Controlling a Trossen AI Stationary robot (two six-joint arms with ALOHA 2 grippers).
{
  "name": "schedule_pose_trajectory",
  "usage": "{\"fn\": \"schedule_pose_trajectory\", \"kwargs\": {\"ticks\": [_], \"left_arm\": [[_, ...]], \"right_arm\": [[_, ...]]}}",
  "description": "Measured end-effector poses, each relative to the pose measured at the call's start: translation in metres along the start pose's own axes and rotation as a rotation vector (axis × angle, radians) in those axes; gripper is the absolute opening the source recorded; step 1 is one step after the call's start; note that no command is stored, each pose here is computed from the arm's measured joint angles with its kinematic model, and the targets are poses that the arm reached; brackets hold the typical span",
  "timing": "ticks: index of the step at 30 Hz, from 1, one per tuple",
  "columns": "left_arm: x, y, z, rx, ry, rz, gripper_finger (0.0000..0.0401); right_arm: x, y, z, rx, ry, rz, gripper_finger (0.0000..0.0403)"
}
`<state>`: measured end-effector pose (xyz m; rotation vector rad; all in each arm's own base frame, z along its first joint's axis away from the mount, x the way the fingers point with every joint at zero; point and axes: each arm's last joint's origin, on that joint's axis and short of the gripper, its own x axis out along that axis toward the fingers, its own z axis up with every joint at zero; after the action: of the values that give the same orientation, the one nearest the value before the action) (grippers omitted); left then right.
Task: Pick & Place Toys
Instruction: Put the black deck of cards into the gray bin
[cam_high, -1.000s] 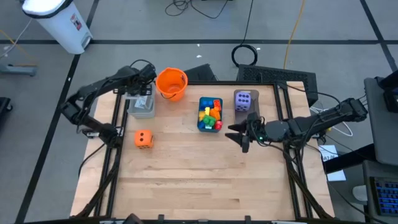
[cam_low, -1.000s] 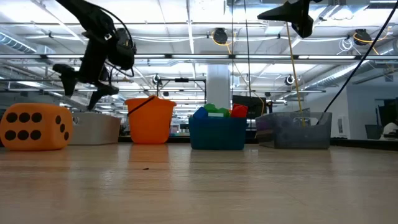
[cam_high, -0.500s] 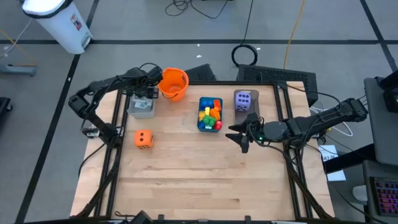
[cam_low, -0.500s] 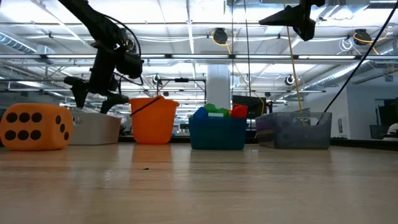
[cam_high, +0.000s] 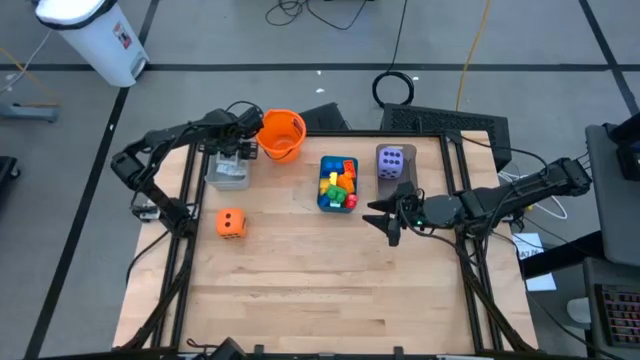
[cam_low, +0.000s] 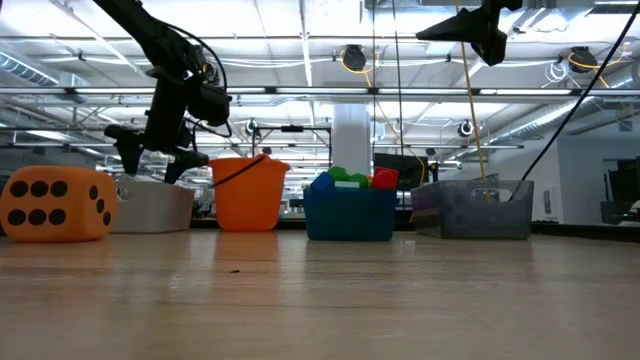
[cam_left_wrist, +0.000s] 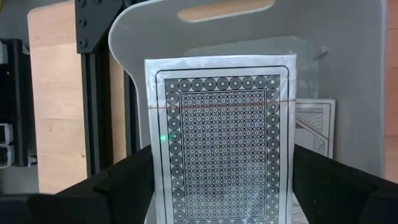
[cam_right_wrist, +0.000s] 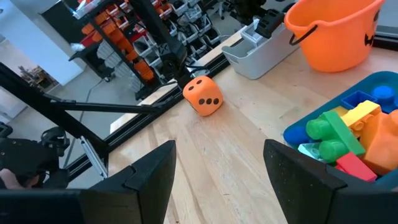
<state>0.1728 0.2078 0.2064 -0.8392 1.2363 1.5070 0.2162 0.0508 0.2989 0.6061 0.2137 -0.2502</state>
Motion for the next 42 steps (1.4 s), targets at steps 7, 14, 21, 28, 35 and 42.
{"fn": "schedule_pose_trajectory", "kwargs": {"ticks": [7,14,21,28,35,42], "left_arm": [[0.0012,0.0022,0.0015,-0.008,0.009,-0.003,0.0336],[0.0039,0.0064,0.0046,-0.026,0.046,-0.032,0.0337],[0.0041,0.0069,0.0047,0.009,0.053,-0.039,0.0337],[0.0040,0.0067,0.0046,0.013,0.059,-0.048,0.0330],[0.0039,0.0065,0.0046,0.009,0.060,-0.051,0.0311],[0.0037,0.0063,0.0041,0.011,0.075,-0.066,0.0385]], "right_arm": [[0.0000,0.0000,0.0000,0.000,0.000,0.000,0.0235],[0.0000,0.0000,0.0000,0.017,0.000,0.000,0.0235],[0.0000,0.0001,0.0000,0.019,0.000,0.001,0.0235],[0.0000,0.0000,0.0000,0.019,0.000,0.001,0.0235],[0.0000,0.0001,0.0000,0.030,0.000,0.001,0.0235],[0.0000,0.0006,0.0006,0.034,-0.006,0.006,0.0235]]}}
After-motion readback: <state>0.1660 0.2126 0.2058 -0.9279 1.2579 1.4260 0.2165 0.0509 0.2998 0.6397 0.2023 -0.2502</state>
